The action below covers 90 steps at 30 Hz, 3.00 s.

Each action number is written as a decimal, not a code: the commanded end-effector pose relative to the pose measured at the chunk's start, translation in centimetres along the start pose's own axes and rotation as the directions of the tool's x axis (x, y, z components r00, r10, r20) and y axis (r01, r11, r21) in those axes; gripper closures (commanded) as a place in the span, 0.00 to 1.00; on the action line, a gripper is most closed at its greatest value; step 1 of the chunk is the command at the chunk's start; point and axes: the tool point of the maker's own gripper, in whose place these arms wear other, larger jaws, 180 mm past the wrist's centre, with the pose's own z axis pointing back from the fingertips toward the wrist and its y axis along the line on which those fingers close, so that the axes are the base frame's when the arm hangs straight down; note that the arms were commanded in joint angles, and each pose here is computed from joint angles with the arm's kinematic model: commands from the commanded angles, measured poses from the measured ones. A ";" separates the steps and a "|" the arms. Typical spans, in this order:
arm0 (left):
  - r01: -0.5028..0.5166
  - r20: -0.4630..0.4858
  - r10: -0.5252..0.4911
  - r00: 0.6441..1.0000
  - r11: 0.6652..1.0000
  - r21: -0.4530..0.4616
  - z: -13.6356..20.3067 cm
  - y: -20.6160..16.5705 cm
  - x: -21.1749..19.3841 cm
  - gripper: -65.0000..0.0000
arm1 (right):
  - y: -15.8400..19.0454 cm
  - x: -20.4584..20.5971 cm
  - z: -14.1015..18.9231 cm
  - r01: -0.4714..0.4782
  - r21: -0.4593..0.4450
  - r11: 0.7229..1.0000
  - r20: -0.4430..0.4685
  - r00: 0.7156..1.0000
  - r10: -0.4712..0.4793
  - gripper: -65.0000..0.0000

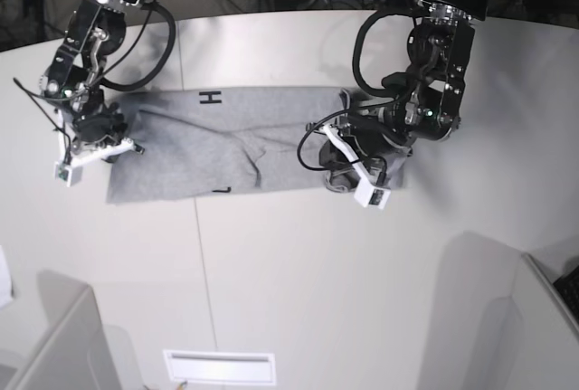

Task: Fold the T-shirt properly
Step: 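Carry the strip end with the left gripper toward the right gripper, then lay the carried end down and open the left gripper, then raise the left gripper away from the folded shirt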

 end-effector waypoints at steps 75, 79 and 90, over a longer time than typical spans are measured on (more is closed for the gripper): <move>-0.168 -0.061 0.158 0.986 0.961 -0.219 -8.2 -10.4 0.7 0.39 | -0.1 1.6 0.4 0.002 0.001 1.000 0.052 0.999 -0.002 1.00; -0.114 0.060 0.134 0.989 0.957 -0.265 -5.1 -11.7 3.6 0.41 | 0.0 1.8 0.4 0.004 0.002 1.000 0.057 0.998 -0.004 1.00; -0.313 0.359 0.230 0.905 0.930 0.192 10.5 11.0 2.5 1.00 | 0.8 3.0 0.2 0.322 0.287 0.902 -0.048 0.945 -0.323 0.64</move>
